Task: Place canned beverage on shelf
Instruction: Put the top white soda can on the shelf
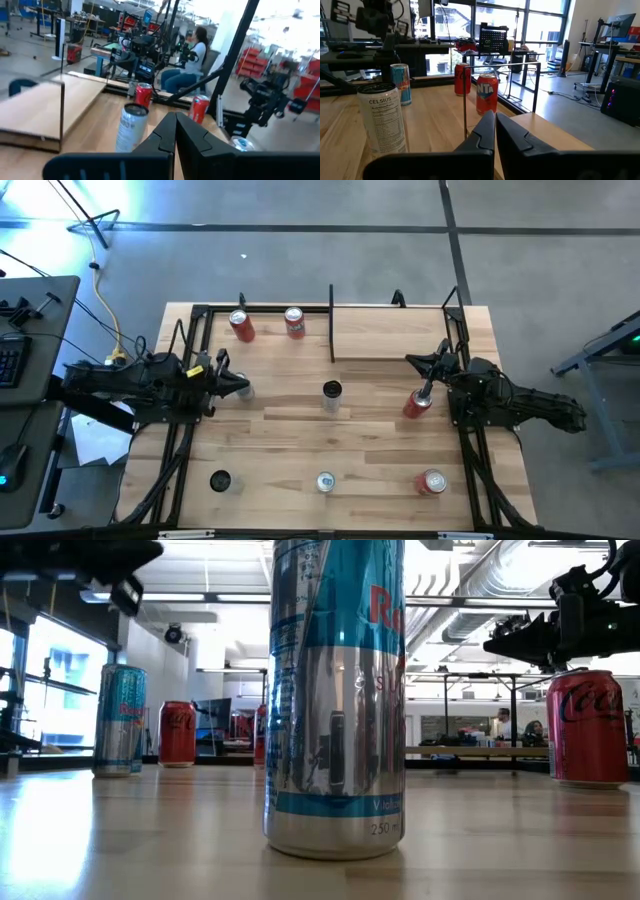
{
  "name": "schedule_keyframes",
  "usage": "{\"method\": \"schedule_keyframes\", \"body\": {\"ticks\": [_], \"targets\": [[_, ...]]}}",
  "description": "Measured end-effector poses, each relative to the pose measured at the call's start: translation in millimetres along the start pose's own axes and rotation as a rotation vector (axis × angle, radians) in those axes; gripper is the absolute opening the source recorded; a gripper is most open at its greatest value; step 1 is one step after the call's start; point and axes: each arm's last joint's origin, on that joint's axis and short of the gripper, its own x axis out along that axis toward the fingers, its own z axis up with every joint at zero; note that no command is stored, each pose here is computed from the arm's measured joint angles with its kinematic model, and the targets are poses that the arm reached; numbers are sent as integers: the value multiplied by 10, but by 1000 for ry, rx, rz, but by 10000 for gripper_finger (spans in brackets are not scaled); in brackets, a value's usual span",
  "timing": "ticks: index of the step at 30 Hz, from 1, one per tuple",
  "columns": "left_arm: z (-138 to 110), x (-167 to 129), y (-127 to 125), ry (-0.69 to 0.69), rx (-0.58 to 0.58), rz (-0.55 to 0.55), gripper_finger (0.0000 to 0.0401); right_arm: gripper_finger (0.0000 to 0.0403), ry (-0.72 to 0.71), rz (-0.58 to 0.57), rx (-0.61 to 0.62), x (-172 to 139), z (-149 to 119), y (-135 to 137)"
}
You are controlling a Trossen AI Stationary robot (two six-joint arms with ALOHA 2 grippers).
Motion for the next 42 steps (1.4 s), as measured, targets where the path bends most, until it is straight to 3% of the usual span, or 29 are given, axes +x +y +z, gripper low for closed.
{"method": "schedule_keyframes", "body": {"ticks": [7, 15, 19, 27, 32, 36, 42], "targets": [[308, 344, -100, 128, 53, -35, 0, 0, 0, 0, 0, 0, 0, 0], [497, 900, -130, 352, 139, 84, 20, 0, 0, 0, 0, 0, -1, 0], [595, 1185, -154, 372, 144, 89, 27, 0, -1, 0, 0, 0, 0, 0], [520, 1645, -194, 387, 154, -52, 2, 0, -1, 0, 0, 0, 0, 0], [394, 1868, -214, 411, 181, -77, 2, 0, 0, 0, 0, 0, 0, 0], [384, 2023, -246, 423, 186, -74, 29, 0, 0, 0, 0, 0, 0, 0], [382, 2201, -279, 467, 140, -63, 113, 0, 0, 0, 0, 0, 0, 0]]}}
